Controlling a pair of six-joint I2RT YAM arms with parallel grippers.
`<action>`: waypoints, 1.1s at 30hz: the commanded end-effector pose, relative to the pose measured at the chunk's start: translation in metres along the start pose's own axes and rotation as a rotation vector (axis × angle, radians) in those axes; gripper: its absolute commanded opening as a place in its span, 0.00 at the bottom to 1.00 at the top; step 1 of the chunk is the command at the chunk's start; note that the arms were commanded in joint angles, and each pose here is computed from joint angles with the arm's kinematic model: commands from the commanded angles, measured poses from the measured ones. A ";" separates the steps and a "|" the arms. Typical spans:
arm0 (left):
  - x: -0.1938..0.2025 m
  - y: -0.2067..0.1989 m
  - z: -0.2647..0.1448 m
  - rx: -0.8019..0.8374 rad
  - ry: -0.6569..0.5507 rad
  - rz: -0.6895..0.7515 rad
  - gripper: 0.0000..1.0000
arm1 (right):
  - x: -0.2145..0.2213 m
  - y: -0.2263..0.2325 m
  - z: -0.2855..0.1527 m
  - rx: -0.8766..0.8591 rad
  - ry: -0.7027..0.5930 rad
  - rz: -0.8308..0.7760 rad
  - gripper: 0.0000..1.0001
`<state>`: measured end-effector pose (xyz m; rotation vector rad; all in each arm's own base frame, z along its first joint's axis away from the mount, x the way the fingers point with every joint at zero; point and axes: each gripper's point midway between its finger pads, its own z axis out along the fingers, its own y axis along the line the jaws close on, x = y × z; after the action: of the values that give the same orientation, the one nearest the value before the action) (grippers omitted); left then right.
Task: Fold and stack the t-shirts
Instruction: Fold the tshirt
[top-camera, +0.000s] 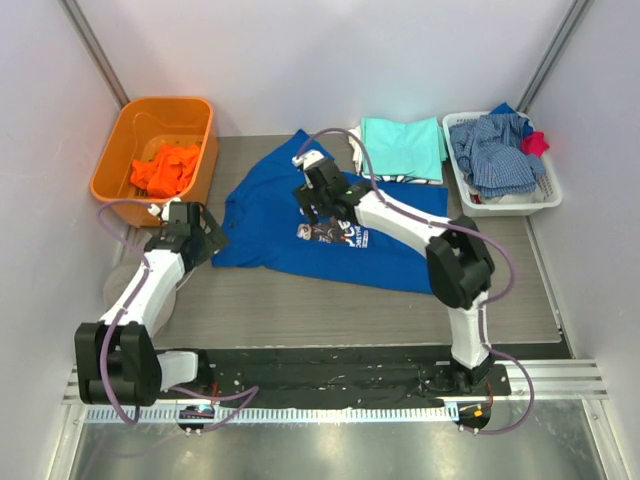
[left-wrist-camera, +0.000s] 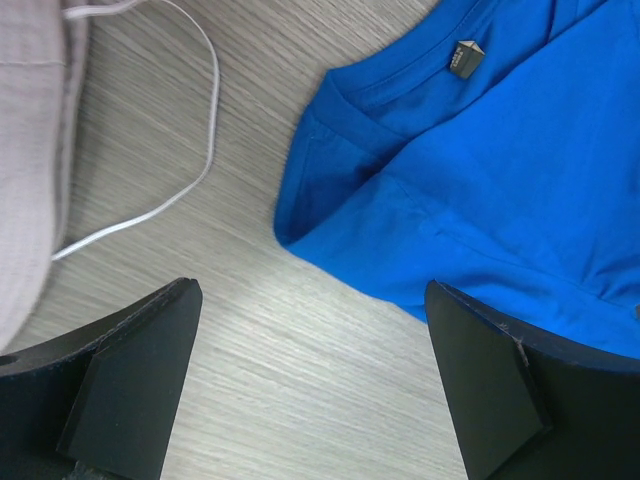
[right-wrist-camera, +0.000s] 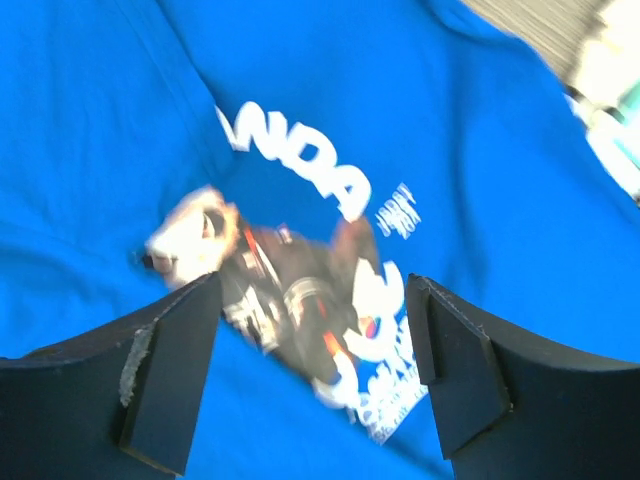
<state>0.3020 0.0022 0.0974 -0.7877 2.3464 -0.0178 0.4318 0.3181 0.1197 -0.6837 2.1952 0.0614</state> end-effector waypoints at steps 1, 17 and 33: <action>-0.018 -0.020 0.005 0.069 -0.050 -0.083 1.00 | -0.012 -0.026 -0.059 0.067 -0.091 0.129 0.82; -0.013 -0.019 0.016 0.056 -0.034 -0.082 1.00 | 0.160 -0.025 -0.095 0.134 0.100 0.480 0.82; -0.012 -0.023 0.041 0.026 -0.005 -0.073 1.00 | 0.209 -0.015 -0.084 0.156 0.175 0.589 0.82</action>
<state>0.3256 -0.0044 0.0718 -0.8611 2.3474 -0.0637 0.2680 0.1832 0.0215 -0.0082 2.5048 0.0837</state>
